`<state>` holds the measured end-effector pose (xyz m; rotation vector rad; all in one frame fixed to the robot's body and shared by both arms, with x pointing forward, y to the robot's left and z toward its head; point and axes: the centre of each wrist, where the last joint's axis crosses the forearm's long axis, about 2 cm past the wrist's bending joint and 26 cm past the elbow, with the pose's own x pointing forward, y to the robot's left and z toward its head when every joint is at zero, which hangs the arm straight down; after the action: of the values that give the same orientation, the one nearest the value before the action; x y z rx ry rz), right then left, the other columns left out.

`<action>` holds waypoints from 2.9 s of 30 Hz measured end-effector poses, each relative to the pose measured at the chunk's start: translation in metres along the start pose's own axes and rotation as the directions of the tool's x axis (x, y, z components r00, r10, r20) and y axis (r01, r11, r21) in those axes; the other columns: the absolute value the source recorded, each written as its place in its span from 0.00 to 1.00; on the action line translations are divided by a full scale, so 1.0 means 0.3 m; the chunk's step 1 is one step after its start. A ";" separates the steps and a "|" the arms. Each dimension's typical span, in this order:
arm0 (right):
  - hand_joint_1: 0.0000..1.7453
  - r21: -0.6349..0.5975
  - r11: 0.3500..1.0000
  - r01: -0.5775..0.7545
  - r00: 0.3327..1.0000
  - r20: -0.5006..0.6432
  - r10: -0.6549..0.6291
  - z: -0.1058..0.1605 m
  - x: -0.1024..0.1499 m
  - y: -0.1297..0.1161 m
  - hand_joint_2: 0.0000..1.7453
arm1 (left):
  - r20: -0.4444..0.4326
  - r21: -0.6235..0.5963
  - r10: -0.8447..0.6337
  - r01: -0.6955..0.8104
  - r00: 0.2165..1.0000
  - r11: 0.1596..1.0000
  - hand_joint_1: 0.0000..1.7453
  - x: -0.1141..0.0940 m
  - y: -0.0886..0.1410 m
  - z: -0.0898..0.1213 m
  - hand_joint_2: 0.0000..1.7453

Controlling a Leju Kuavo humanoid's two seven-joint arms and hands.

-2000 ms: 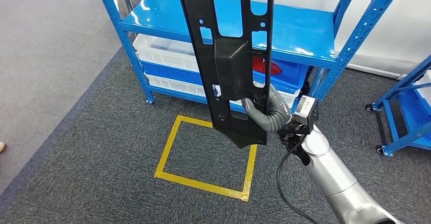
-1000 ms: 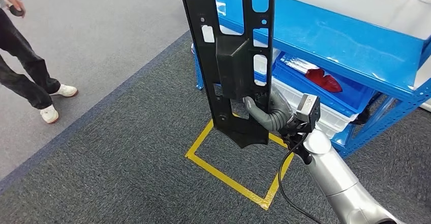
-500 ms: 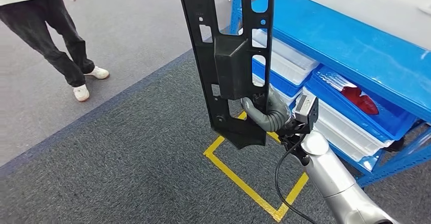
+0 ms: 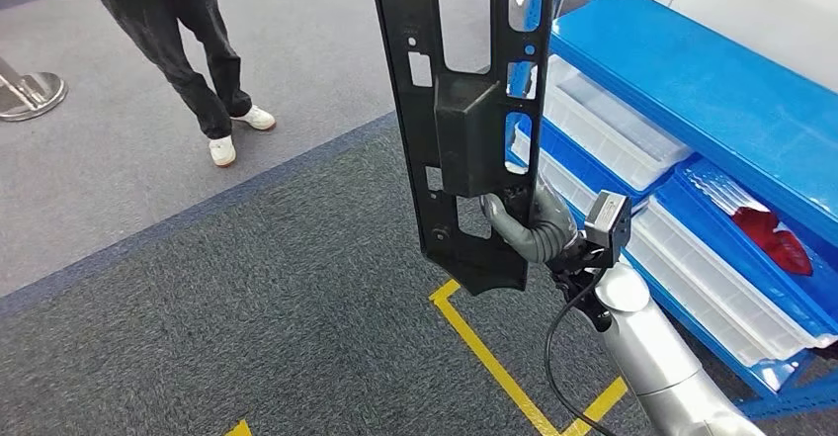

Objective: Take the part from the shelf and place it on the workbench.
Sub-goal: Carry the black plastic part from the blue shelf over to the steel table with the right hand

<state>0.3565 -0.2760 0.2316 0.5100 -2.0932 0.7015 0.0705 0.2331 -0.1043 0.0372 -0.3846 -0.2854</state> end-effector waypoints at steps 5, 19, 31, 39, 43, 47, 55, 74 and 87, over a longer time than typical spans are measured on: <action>1.00 -0.038 0.999 0.008 1.000 -0.010 -0.008 0.043 -0.005 0.004 1.00 | -0.002 -0.006 -0.006 0.006 1.000 1.000 0.00 -0.004 -0.005 0.001 0.00; 1.00 -0.063 0.998 0.026 0.999 0.020 -0.025 0.064 0.008 0.033 1.00 | -0.009 -0.008 -0.006 0.006 1.000 1.000 0.00 -0.002 -0.006 0.001 0.00; 1.00 -0.067 0.997 0.035 0.999 0.031 -0.033 0.087 0.017 0.055 1.00 | -0.008 -0.004 -0.005 0.005 1.000 1.000 0.00 -0.011 0.001 0.002 0.00; 1.00 -0.073 0.997 0.022 0.999 0.040 -0.019 0.095 0.026 0.068 1.00 | -0.004 -0.002 -0.006 0.006 1.000 1.000 0.00 -0.005 0.006 0.000 0.00; 1.00 -0.081 0.996 0.024 0.999 0.028 -0.022 0.120 0.017 0.087 1.00 | 0.000 0.000 -0.007 0.007 1.000 1.000 0.00 -0.002 0.008 -0.001 0.00; 1.00 -0.082 0.996 0.025 0.999 0.026 -0.023 0.128 0.017 0.089 1.00 | -0.001 0.000 -0.006 0.006 1.000 1.000 0.00 -0.005 0.009 -0.001 0.00; 1.00 -0.067 0.998 0.021 0.999 0.039 -0.019 0.120 0.025 0.082 1.00 | -0.009 0.004 0.006 -0.006 1.000 1.000 0.00 -0.024 0.007 0.003 0.00; 1.00 -0.060 0.998 0.016 0.999 0.044 -0.014 0.115 0.039 0.079 1.00 | 0.003 0.005 0.009 -0.009 1.000 1.000 0.00 -0.022 0.006 0.003 0.00; 1.00 -0.064 0.998 0.019 0.999 0.032 -0.017 0.126 0.047 0.086 1.00 | -0.025 0.006 -0.002 0.002 1.000 1.000 0.00 -0.048 -0.002 0.010 0.00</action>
<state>0.3112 -0.2821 0.2174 0.5068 -2.1310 0.6176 0.0564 0.2366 -0.1068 0.0466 -0.3607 -0.2856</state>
